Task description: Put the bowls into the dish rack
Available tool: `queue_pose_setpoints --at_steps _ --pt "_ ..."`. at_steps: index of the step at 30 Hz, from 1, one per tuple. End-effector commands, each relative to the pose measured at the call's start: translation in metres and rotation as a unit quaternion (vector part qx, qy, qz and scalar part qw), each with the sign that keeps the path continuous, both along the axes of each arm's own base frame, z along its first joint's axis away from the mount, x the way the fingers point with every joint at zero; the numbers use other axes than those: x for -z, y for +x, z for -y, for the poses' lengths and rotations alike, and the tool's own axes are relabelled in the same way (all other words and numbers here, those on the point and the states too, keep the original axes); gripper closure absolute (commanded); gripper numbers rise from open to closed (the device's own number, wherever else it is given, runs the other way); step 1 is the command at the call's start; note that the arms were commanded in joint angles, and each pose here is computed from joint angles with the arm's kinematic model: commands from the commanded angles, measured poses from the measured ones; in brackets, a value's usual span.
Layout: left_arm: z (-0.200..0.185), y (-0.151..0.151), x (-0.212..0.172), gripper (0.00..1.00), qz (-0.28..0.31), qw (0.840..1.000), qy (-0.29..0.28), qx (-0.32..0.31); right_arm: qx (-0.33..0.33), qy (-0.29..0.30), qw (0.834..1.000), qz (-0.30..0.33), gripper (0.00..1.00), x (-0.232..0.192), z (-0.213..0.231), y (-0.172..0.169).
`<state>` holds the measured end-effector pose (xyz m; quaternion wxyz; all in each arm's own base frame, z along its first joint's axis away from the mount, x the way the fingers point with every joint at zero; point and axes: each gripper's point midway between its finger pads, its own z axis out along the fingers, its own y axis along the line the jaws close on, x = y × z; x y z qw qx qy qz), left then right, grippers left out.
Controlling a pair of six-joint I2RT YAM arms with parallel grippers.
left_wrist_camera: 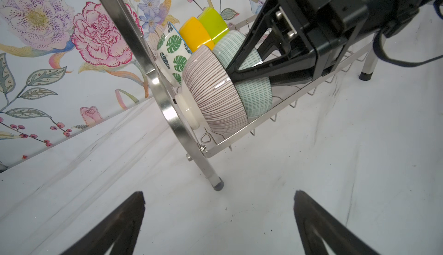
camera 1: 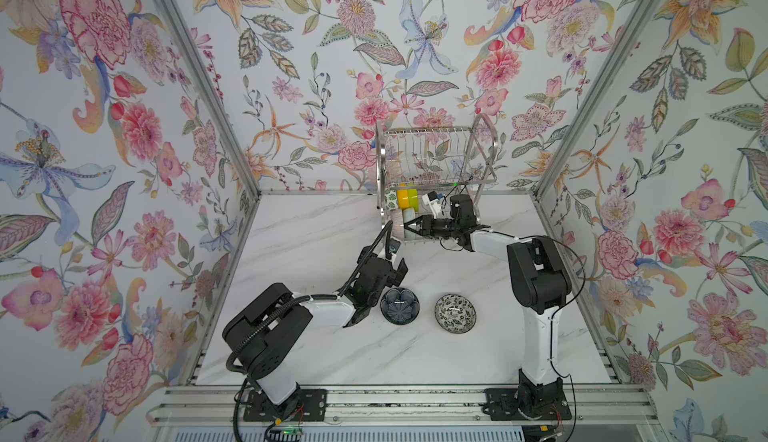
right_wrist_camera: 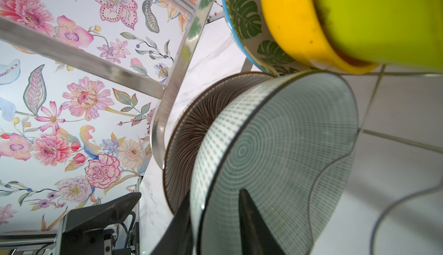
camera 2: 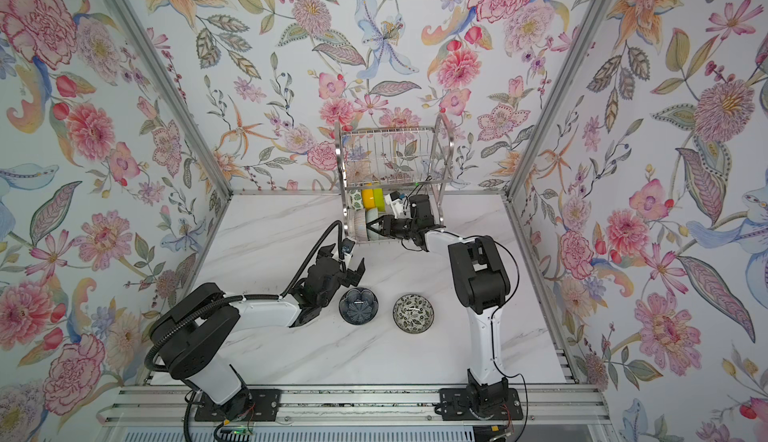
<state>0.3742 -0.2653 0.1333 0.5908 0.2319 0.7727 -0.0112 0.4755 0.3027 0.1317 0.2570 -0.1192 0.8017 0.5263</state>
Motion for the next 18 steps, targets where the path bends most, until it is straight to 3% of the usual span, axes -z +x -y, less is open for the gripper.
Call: queue_pose_setpoints --at_steps 1,18 --pt "-0.003 0.003 0.0 0.01 -0.005 1.0 -0.007 -0.004 0.027 -0.002 1.0 0.003 0.68 -0.009 0.009 0.003" --pt "-0.003 0.003 0.001 0.01 -0.006 1.0 -0.007 -0.004 0.034 0.038 0.999 0.015 0.63 -0.035 0.012 0.003"
